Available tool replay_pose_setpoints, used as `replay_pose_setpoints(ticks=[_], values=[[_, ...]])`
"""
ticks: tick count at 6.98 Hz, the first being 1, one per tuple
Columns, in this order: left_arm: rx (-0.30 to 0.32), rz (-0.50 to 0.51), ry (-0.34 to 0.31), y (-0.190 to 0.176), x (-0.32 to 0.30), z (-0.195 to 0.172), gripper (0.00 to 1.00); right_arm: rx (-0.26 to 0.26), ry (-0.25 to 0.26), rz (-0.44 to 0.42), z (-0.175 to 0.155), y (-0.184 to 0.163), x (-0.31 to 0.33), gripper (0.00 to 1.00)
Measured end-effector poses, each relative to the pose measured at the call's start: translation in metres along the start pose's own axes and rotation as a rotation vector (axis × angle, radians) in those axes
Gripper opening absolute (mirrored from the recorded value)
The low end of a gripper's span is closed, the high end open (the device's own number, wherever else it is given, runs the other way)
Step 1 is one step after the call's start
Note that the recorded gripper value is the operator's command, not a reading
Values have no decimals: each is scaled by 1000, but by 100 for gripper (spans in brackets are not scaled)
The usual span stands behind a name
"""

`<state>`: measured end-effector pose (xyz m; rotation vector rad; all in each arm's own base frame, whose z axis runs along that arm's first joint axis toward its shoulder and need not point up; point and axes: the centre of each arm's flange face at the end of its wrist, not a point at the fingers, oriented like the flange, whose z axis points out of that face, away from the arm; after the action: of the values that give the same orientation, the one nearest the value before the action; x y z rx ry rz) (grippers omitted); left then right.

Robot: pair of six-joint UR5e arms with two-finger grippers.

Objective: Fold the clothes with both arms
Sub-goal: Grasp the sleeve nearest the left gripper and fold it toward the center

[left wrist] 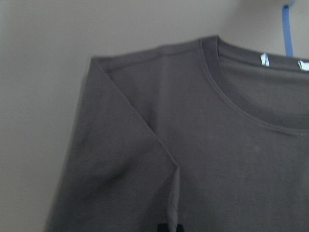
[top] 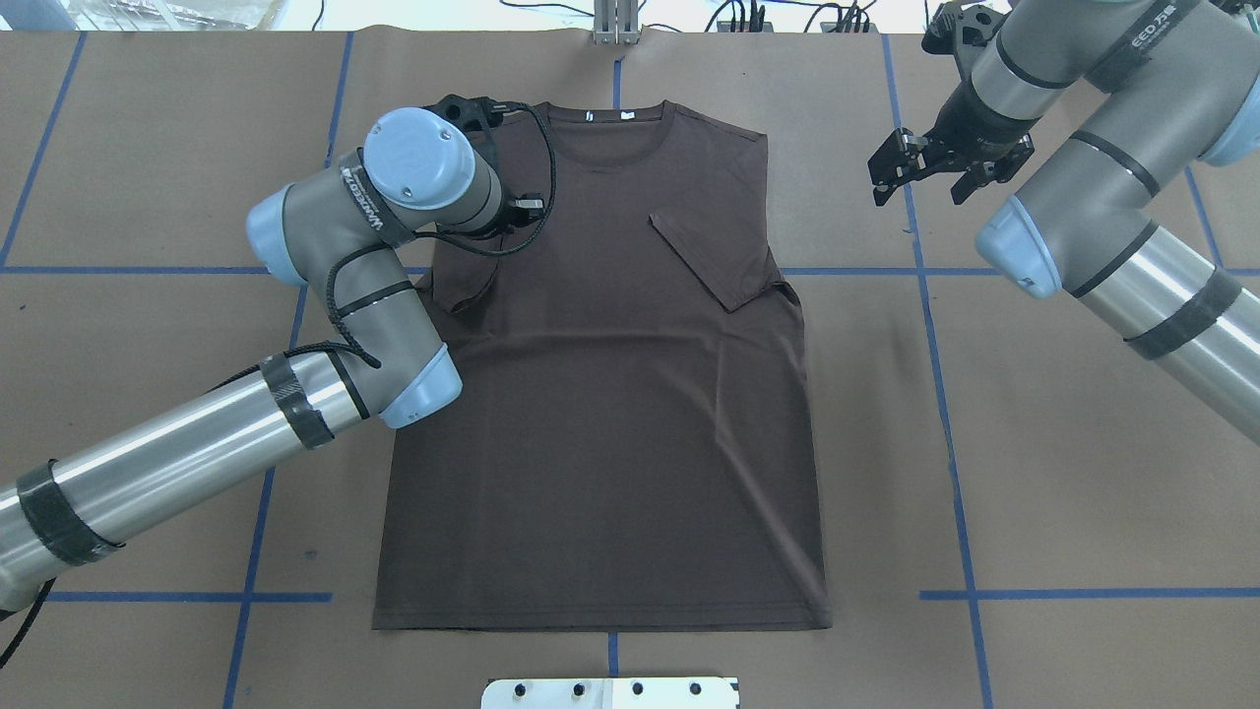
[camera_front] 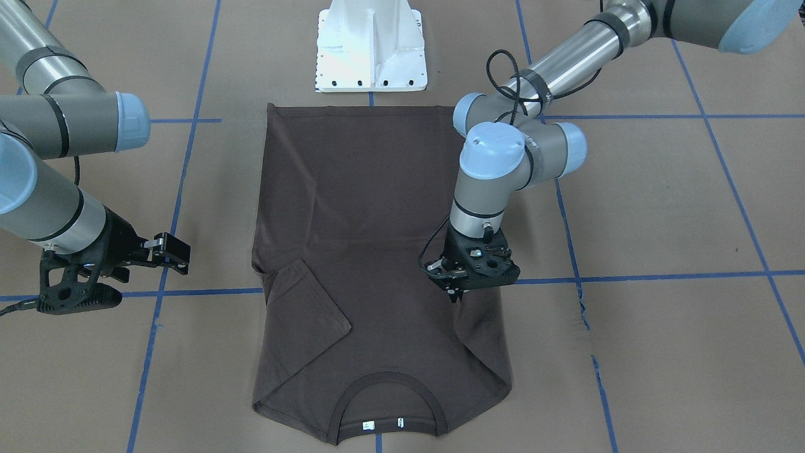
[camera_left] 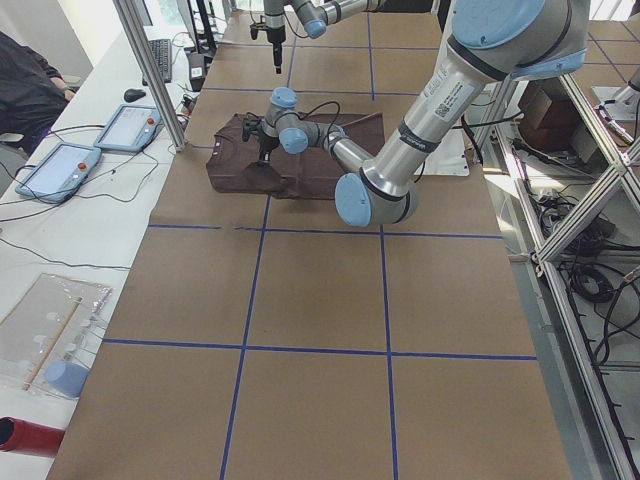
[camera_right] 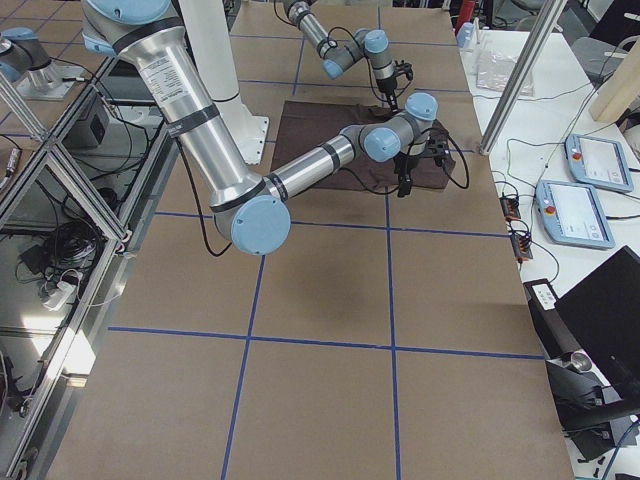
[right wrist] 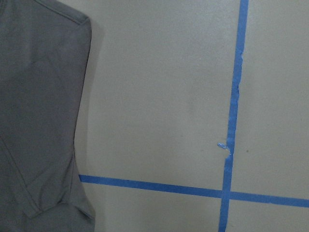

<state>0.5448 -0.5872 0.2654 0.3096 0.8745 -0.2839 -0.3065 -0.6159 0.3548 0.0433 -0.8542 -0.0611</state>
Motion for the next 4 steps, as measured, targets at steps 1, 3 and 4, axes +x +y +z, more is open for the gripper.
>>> replay_pose_setpoints(ticks=[1,3,4], values=[[-3,1,10,3,9,3,0,0,2,-2,1,0,-1,100],[3,0,41,-2,38,-5,90,-1,4,-3,3,0,-3,100],[2,-2,44,-3,42,-3,100,-3,4,-4,4,1,-3,100]])
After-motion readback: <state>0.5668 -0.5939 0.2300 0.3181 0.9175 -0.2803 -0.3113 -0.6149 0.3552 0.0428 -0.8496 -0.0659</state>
